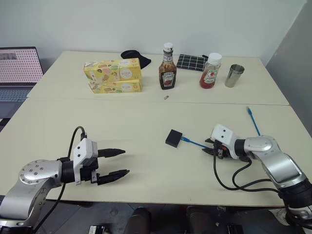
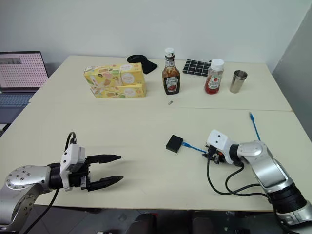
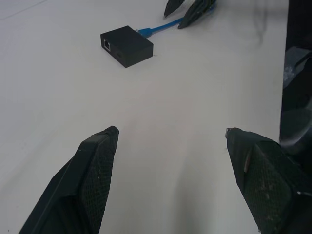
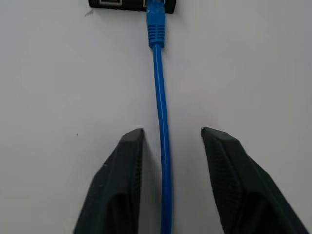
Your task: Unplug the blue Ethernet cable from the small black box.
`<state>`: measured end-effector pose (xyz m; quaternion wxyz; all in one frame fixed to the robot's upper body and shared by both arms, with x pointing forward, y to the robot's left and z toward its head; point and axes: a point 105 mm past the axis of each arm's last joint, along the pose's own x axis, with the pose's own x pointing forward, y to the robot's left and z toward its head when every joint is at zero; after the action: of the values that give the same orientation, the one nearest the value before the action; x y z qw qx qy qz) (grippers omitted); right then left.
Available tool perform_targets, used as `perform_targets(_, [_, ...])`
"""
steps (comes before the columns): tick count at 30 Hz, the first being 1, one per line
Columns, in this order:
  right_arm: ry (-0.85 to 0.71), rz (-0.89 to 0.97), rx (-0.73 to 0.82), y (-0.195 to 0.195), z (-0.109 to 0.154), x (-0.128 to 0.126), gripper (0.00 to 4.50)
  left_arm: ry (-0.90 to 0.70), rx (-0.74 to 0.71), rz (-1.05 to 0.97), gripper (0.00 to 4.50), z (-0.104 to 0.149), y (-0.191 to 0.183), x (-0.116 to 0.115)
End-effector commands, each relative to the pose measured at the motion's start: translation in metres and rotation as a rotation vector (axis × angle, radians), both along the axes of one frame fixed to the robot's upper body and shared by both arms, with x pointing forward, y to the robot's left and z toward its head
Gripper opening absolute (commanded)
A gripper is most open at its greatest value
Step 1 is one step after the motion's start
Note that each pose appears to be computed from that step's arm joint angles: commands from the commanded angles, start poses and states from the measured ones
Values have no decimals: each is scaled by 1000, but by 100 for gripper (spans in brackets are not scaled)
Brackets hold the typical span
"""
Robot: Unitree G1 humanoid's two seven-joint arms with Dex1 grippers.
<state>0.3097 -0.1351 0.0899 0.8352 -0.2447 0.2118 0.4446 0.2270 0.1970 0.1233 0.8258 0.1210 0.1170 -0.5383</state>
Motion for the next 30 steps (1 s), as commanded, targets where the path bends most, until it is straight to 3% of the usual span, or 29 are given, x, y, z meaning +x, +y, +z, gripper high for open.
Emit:
perform_targets(1, [16, -47, 71, 15, 2, 7, 286, -25, -14, -38, 376, 10, -9, -1])
perform_targets(12, [17, -35, 117, 47, -7, 27, 286, 1, -65, -35, 376, 18, -20, 7])
perform_targets(18, [-18, 26, 92, 53, -3, 27, 177, 19, -40, 19, 376, 12, -16, 12])
perform_targets(22, [-37, 65, 61, 54, -4, 24, 82, 31, -40, 64, 376, 8, -13, 17])
perform_targets(25, [-139, 97, 47, 57, 8, 27, 9, 71, -40, 133, 376, 0, -9, 24])
perform_targets(30, [-347, 254, 10, 68, 35, 19, 4, 149, -173, 222, 376, 3, -11, 36])
